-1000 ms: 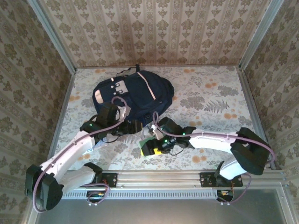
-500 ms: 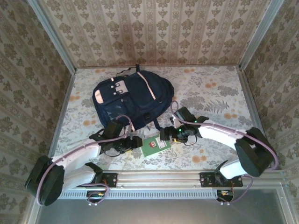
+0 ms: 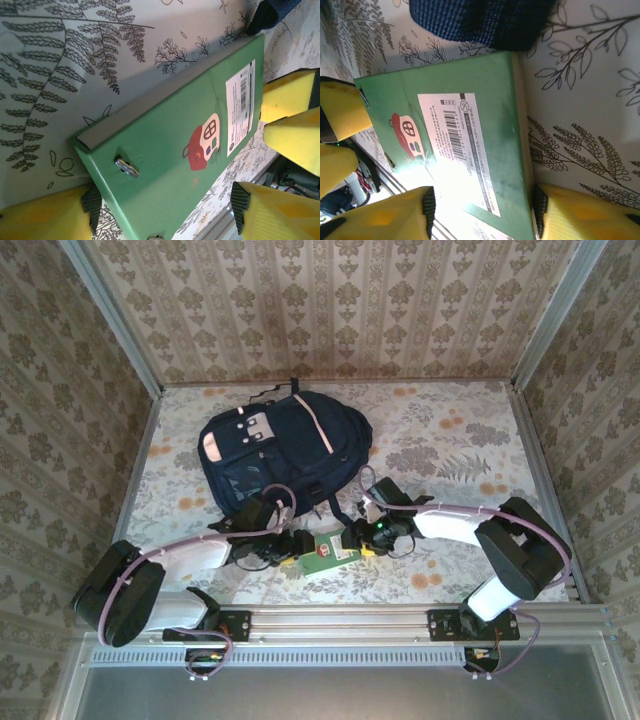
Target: Pack books, pencil case, and school supplies into a backpack
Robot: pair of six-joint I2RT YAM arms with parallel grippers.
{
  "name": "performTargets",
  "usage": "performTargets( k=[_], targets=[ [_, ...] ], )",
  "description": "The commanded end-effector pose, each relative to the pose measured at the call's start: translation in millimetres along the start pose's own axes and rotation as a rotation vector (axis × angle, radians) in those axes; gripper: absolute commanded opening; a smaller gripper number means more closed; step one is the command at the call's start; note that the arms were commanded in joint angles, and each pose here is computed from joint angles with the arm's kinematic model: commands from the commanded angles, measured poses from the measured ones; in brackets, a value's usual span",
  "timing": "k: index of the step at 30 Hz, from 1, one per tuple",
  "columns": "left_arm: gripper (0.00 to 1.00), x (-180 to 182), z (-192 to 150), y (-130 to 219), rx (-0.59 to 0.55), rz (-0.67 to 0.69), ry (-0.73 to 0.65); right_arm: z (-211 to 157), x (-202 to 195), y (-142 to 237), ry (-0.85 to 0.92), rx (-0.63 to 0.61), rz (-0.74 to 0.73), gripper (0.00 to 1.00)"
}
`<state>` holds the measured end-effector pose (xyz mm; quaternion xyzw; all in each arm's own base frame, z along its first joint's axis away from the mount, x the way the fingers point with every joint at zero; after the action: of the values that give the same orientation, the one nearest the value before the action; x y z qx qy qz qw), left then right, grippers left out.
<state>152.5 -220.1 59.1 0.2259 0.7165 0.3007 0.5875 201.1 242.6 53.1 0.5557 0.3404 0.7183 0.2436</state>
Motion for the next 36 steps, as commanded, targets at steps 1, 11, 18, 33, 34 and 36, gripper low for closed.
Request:
performTargets(
  k=[1, 11, 18, 33, 34, 36],
  targets=[
    [0.71, -7, -1, -6, 0.023, -0.024, -0.019, 0, 15, 6, 0.024, -0.013, 0.07, 0.52],
    [0.7, -6, -1, -8, 0.02, 0.002, -0.044, 2, 38, 28, 0.035, -0.077, 0.156, 0.39],
    [0.69, -4, -1, -9, 0.026, 0.017, -0.054, 5, 40, 23, -0.002, -0.104, 0.203, 0.22],
    [0.77, -25, 12, 70, -0.168, -0.163, 0.05, 21, 50, 82, 0.003, -0.309, 0.28, 0.0],
    [0.79, -28, 13, 73, -0.175, -0.184, 0.062, 23, 52, 86, -0.002, -0.329, 0.297, 0.0],
    [0.8, -37, 16, 76, -0.181, -0.233, 0.081, 27, 58, 95, -0.002, -0.365, 0.333, 0.0]
  ],
)
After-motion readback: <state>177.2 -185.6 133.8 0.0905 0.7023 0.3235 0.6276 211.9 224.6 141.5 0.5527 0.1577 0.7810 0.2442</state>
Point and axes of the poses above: each hand's point on the last joint's axis, 136 mm out from that joint toward the fingers, its own y axis back along the fingers, its own x axis along the line the jaws close on, z = x × y, the point moved 3 cm from there along y, back along the fingers, and after that the axes turned 14 degrees about y, right-handed, at the moved point
